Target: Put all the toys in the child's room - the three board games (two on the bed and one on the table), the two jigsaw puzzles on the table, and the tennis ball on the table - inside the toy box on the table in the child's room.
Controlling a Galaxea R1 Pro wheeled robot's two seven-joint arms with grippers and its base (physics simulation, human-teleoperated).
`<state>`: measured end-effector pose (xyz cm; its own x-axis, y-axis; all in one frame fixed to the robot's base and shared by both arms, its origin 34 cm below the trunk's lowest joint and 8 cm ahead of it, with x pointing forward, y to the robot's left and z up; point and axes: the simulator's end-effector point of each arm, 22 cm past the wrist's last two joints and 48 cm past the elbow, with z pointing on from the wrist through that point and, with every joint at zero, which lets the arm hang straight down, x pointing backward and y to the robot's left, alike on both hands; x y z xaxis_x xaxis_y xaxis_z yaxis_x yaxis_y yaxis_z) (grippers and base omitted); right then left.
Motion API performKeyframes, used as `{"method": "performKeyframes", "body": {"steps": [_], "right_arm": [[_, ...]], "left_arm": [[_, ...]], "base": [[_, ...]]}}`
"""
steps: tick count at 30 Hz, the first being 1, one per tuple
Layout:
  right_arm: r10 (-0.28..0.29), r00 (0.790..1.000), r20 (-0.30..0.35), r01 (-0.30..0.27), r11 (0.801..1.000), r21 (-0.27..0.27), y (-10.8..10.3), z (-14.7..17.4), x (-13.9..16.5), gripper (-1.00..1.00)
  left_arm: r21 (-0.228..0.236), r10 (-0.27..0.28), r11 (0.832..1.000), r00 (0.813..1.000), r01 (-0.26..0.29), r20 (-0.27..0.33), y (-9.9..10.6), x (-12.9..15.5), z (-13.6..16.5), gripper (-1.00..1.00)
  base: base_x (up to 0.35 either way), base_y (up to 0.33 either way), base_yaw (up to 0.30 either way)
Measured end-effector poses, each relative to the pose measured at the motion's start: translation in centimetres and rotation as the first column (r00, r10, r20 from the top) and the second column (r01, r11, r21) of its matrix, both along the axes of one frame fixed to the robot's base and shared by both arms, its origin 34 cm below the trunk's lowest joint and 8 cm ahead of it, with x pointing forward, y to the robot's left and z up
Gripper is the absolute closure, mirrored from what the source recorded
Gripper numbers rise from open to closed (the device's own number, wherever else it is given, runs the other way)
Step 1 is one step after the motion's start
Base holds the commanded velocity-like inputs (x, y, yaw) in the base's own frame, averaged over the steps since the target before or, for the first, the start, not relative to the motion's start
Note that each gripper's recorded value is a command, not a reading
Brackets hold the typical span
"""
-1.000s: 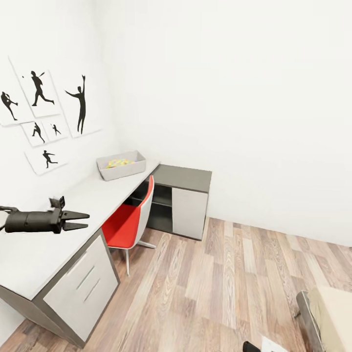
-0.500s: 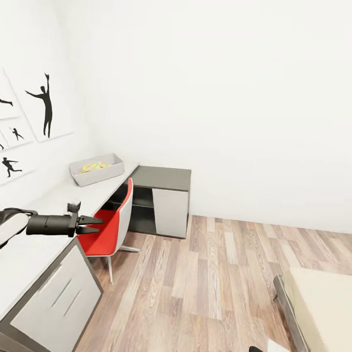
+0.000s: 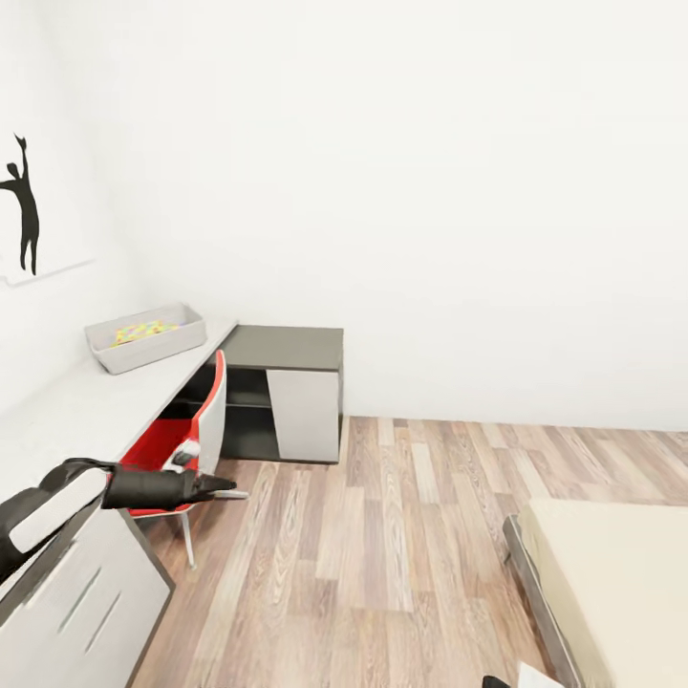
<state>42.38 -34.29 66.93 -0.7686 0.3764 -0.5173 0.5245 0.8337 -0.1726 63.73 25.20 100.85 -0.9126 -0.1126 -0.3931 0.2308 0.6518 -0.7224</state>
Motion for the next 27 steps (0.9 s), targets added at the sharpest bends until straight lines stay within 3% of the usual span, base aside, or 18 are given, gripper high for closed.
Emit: {"method": "performKeyframes", "body": {"steps": [5, 8, 9, 12, 14, 16, 18, 19, 21, 22, 25, 27], "right_arm": [[0.001, 1.000, -0.007, -0.001, 1.000, 0.001, 0.1, -0.2, -0.2, -1.00], [0.001, 1.000, -0.012, -0.001, 1.000, 0.002, 0.2, -0.4, -0.4, -1.00], [0.001, 1.000, -0.013, -0.001, 1.000, 0.002, 0.2, -0.4, -0.4, -1.00], [0.001, 1.000, -0.018, -0.001, 1.000, 0.002, 0.2, -0.6, -0.6, -1.00], [0.002, 1.000, -0.020, -0.002, 1.000, 0.003, 0.2, -0.7, -0.7, -1.00], [0.005, 1.000, -0.024, -0.005, 1.000, 0.003, 0.3, -0.8, -0.8, -1.00], [0.007, 1.000, -0.026, -0.006, 1.000, 0.003, 0.4, -0.8, -0.8, -1.00], [0.007, 1.000, -0.028, -0.007, 1.000, 0.004, 0.4, -0.9, -0.9, -1.00], [0.008, 1.000, -0.030, -0.008, 1.000, 0.006, 0.6, -1.0, -1.0, -1.00], [0.008, 0.999, -0.031, -0.008, 1.000, 0.007, 0.7, -1.0, -1.0, -1.00], [0.009, 0.999, -0.032, -0.008, 1.000, 0.011, 1.0, -1.1, -1.0, -1.00], [0.009, 0.999, -0.034, -0.009, 1.000, 0.016, 1.4, -1.2, -1.2, -1.00]], "left_arm": [[0.100, 0.028, 0.995, 0.999, -0.025, -0.029, -1.4, -2.2, -6.9, -1.00], [0.247, 0.075, 0.967, 0.996, -0.062, -0.044, -1.4, -4.3, -14.6, -1.00], [0.275, 0.085, 0.959, 0.995, -0.069, -0.046, -1.3, -4.7, -16.0, -1.00], [0.422, 0.133, 0.901, 0.990, -0.099, -0.050, -0.6, -7.7, -23.9, -1.00], [0.484, 0.150, 0.869, 0.987, -0.105, -0.056, -0.3, -9.9, -27.6, -1.00], [0.571, 0.160, 0.813, 0.987, -0.116, -0.027, -0.1, -13.6, -32.2, -1.00], [0.627, 0.173, 0.766, 0.985, -0.143, 0.014, 0.3, -15.9, -34.1, -1.00], [0.641, 0.180, 0.753, 0.984, -0.151, 0.021, 0.5, -16.5, -34.5, -1.00], [0.699, 0.199, 0.697, 0.980, -0.163, 0.030, 1.7, -19.9, -36.0, -1.00], [0.714, 0.205, 0.681, 0.978, -0.163, 0.027, 2.0, -21.0, -36.4, -1.00], [0.779, 0.240, 0.604, 0.970, -0.170, 0.026, 3.9, -25.1, -37.5, -1.00], [0.798, 0.257, 0.576, 0.966, -0.179, 0.032, 4.6, -27.0, -37.8, -1.00]], "base": [[0.000, 0.000, -0.060], [0.000, 0.000, -0.012], [0.000, 0.000, -0.006], [0.000, 0.000, -0.002], [0.000, 0.000, 0.000], [0.000, 0.000, 0.000], [0.000, 0.000, 0.000], [0.000, 0.000, 0.000], [0.000, 0.000, 0.000], [0.000, 0.000, 0.000], [0.000, 0.000, 0.000], [0.000, 0.000, 0.000]]}}
